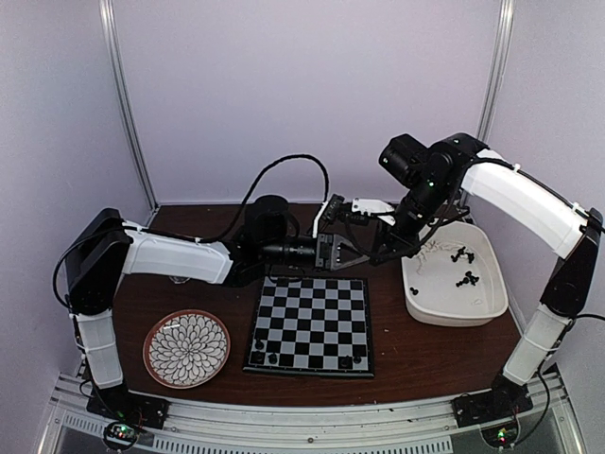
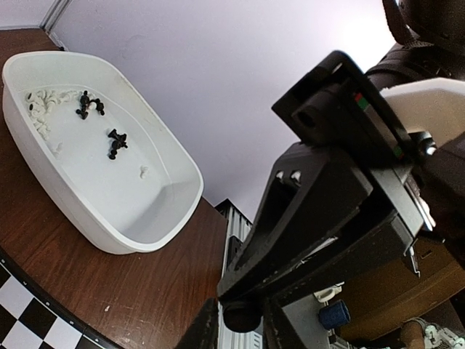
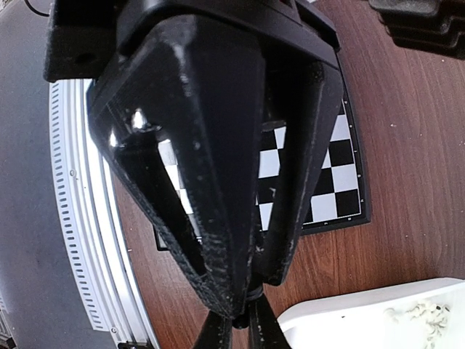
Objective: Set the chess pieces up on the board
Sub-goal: Pass from the right arm to the left, then pass from the left arm to the right
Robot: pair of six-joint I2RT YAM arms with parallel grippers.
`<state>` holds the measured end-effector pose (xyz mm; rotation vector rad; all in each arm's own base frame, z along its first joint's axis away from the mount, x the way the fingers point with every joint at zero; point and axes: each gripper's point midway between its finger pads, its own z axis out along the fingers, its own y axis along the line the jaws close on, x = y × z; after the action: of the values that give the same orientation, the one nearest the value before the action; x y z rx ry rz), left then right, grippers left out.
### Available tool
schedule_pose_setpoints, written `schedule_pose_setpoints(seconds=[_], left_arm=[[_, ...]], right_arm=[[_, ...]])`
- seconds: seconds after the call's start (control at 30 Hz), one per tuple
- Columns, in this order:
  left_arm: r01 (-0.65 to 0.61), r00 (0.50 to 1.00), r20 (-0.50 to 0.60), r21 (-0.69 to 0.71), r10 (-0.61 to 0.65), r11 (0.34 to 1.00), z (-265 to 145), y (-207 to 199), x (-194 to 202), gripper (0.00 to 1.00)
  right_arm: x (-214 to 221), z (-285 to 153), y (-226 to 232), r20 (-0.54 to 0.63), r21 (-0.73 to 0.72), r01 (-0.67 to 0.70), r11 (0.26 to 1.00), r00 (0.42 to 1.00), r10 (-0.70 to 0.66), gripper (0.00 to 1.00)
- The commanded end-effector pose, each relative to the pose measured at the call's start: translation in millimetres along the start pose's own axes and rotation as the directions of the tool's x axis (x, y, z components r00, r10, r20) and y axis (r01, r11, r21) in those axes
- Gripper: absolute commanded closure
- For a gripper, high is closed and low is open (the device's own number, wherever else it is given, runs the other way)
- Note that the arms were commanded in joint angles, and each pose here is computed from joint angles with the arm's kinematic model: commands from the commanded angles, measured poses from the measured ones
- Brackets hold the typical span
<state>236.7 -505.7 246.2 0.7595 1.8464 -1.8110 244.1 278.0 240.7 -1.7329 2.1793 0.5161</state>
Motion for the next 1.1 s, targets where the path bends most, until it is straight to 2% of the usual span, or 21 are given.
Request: schedule_pose_setpoints(seconds=[0.0,0.17,0.23,0.4,0.47,0.53,0.67,0.83,1.0,1.07], left_arm=[[-0.033,0.999,0.003,0.057,0.033,0.998,3.8,-12.3,-6.0,0.80],[-0.027,1.000,0.012,0.071,0.027,0.997,3.7,-12.2,-8.0,0.89],[-0.022,0.999,0.028,0.075,0.020,0.997,0.7,-10.7,-12.3,0.91],[0.006,0.991,0.134,0.102,-0.019,0.995,-17.5,-8.7,-35.7,0.93],[0.008,0.984,0.176,0.101,-0.026,0.995,-25.4,-7.0,-45.5,0.93],[-0.004,0.979,0.204,0.098,-0.016,0.995,-29.8,-9.2,-51.9,0.93],[-0.024,0.973,0.232,0.097,0.001,0.995,-31.1,-13.8,-61.0,0.93],[-0.038,0.953,0.302,0.125,-0.002,0.991,-37.1,-21.6,-73.5,0.93],[-0.053,0.936,0.352,0.138,0.001,0.989,-40.5,-23.7,-80.2,0.93],[-0.051,0.934,0.358,0.138,-0.002,0.989,-39.6,-22.6,-81.7,0.93]], right_arm=[[-9.3,-4.3,-2.8,0.038,0.032,0.006,0.999,0.999,-0.007,0.95],[-11.0,-4.8,-1.4,0.047,0.025,0.008,1.000,0.999,-0.009,0.95],[-11.4,-5.7,-0.8,0.049,0.024,0.009,1.000,0.999,-0.010,0.92],[-11.8,-25.5,-1.3,0.097,0.035,-0.019,0.999,0.995,0.016,0.62],[-14.5,-47.3,-3.4,0.193,-0.001,-0.063,0.998,0.979,0.062,0.50],[-15.3,-72.4,-11.6,0.306,-0.064,-0.139,0.988,0.940,0.152,0.45],[-15.2,-97.7,-28.1,0.434,-0.249,-0.268,0.931,0.828,0.355,0.48],[-32.7,-96.7,-27.8,0.515,-0.343,-0.275,0.898,0.744,0.425,0.55],[-54.2,-89.7,-36.8,0.467,-0.540,-0.304,0.785,0.667,0.580,0.58],[-59.0,-83.8,-38.5,0.442,-0.577,-0.310,0.755,0.659,0.608,0.59]])
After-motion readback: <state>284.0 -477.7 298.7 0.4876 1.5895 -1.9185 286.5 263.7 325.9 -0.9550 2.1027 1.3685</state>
